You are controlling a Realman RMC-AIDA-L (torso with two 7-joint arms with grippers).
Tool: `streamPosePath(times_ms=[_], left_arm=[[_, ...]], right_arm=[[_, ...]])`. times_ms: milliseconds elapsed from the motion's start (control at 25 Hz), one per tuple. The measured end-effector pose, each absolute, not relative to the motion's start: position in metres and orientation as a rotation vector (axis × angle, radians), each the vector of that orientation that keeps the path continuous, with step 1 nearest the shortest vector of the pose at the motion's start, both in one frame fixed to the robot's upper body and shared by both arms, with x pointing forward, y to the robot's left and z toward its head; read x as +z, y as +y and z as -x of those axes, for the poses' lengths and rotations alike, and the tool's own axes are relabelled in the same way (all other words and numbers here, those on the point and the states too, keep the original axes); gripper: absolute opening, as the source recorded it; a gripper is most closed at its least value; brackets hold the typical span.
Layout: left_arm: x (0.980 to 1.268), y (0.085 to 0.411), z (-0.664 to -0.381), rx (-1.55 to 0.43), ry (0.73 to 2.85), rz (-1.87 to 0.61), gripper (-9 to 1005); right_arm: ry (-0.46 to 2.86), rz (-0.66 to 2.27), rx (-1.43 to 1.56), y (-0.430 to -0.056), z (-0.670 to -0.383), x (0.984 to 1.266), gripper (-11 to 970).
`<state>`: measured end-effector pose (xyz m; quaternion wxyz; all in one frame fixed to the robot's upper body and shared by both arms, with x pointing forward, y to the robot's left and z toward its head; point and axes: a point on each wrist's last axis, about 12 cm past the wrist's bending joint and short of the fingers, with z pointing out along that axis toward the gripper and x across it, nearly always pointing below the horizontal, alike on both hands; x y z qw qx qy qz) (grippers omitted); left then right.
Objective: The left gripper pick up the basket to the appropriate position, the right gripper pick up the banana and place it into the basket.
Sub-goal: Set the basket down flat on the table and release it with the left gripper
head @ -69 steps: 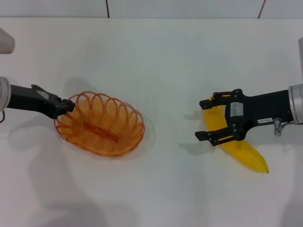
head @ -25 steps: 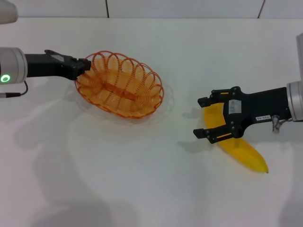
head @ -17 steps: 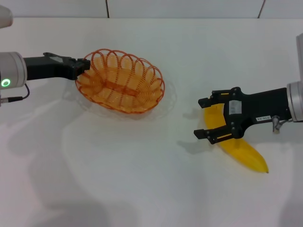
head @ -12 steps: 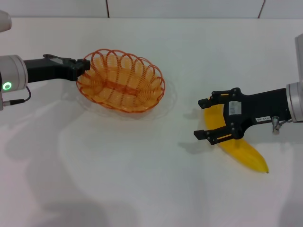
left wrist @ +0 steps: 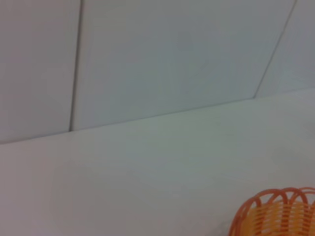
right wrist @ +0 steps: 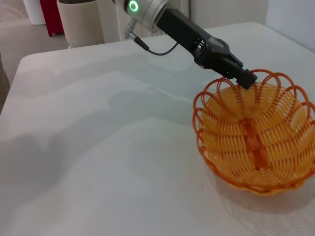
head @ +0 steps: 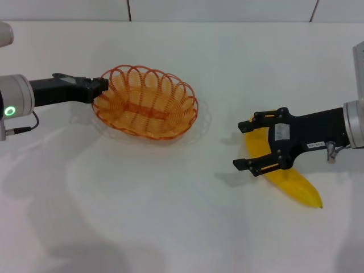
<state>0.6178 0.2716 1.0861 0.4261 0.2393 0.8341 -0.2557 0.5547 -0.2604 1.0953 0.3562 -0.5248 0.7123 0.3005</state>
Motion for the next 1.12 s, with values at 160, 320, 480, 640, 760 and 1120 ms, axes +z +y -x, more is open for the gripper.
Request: streamPosePath(times_ms=[160,320,480,640,760,1120], left_arm=[[1.083,0.274,-0.616,-0.638,2.088,-0.565,65],[1.080,0.274,-0.615,-0.651,2.084,-0.528,65],[1.078,0.275,-0.614,-0.643,2.084,-0.520,66],[1.074,0.274,-0.612,-0.657,2.093,-0.505,66],[1.074,0.274,-0.613,-0.652,2.088,-0.497,66],[1.070,0.275,-0.611,-0.664,2.091,-0.449,67]], right_arm=[[1.841,1.357,0.775,-0.260,-0.555,1.095,882],[1.842,1.356,0.772,-0.261,-0.555,1.095,882],[1.842,1.356,0.771,-0.261,-0.555,1.095,882],[1.842,1.356,0.771,-0.261,-0.555,1.095,882],[1.842,1.356,0.772,-0.261,-0.555,1.095,882],[1.841,1.358,0.776,-0.260,-0.554,1.095,882]])
